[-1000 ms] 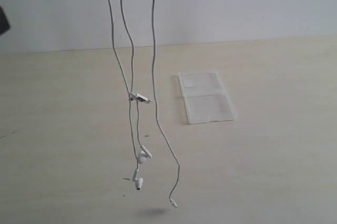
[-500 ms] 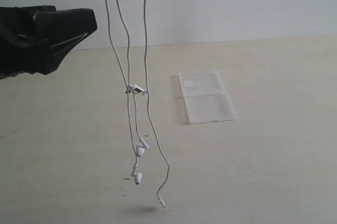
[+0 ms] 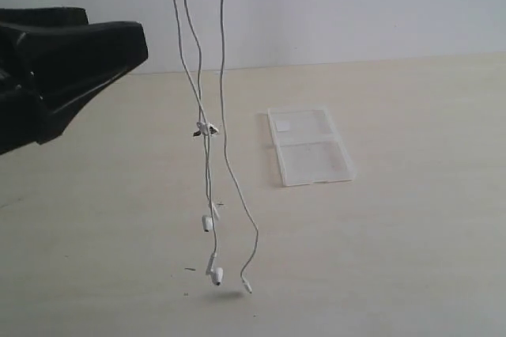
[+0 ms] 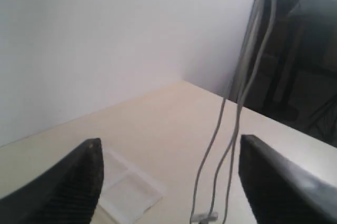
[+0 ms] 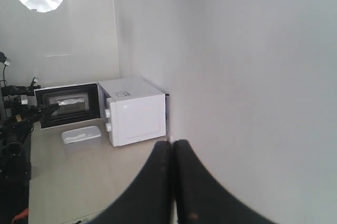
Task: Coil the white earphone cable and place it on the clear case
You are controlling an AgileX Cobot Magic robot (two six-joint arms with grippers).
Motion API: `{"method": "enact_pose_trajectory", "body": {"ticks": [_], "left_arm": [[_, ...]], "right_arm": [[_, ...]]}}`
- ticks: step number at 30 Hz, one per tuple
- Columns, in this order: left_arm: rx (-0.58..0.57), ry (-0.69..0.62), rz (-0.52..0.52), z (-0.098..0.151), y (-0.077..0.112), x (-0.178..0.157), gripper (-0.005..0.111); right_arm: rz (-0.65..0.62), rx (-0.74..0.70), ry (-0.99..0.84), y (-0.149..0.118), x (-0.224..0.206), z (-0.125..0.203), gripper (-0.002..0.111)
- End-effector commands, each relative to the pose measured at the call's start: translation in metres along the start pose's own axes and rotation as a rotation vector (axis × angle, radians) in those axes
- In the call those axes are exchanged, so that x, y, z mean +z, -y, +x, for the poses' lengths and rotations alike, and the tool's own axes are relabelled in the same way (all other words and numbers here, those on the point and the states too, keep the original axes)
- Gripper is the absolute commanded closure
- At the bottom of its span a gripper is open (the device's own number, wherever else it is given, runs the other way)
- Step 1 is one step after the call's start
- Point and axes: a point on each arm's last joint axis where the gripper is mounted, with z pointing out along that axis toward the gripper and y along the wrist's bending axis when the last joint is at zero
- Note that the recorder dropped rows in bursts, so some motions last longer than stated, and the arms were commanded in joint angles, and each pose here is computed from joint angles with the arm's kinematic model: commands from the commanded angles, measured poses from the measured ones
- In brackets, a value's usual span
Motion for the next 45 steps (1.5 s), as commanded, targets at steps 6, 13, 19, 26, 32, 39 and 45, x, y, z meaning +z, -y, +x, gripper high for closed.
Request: {"method": "enact_pose_trajectory", "body": {"ticks": [6, 13, 19, 26, 32, 39, 45], "left_arm": [[0.021, 0.068, 0.21, 0.003, 0.024, 0.021, 0.037], [0.073, 0.062, 0.262, 0.017, 0.026, 0.047, 0.037], [0.077, 0.01, 0.236, 0.024, 0.023, 0.066, 0.037], [0.076, -0.029, 0.222, 0.031, 0.021, 0.074, 0.041], [0.08, -0.061, 0.201, 0.033, 0.019, 0.074, 0.069], [0.081, -0.067, 0.197, 0.034, 0.019, 0.074, 0.07], [0.085, -0.087, 0.18, 0.035, 0.018, 0.073, 0.07]], "right_arm": [[-0.023, 0.042, 0.061, -0.001, 0.001, -0.006, 0.108], [-0.053, 0.086, 0.074, 0.0, 0.005, -0.005, 0.108], [-0.076, 0.11, 0.086, -0.002, 0.005, -0.006, 0.108], [-0.083, 0.111, 0.097, -0.004, 0.003, -0.008, 0.108], [-0.064, 0.078, 0.092, -0.006, -0.002, -0.01, 0.108], [-0.047, 0.057, 0.086, -0.007, -0.005, -0.011, 0.108], [-0.035, 0.043, 0.076, -0.006, -0.004, -0.01, 0.108]]}}
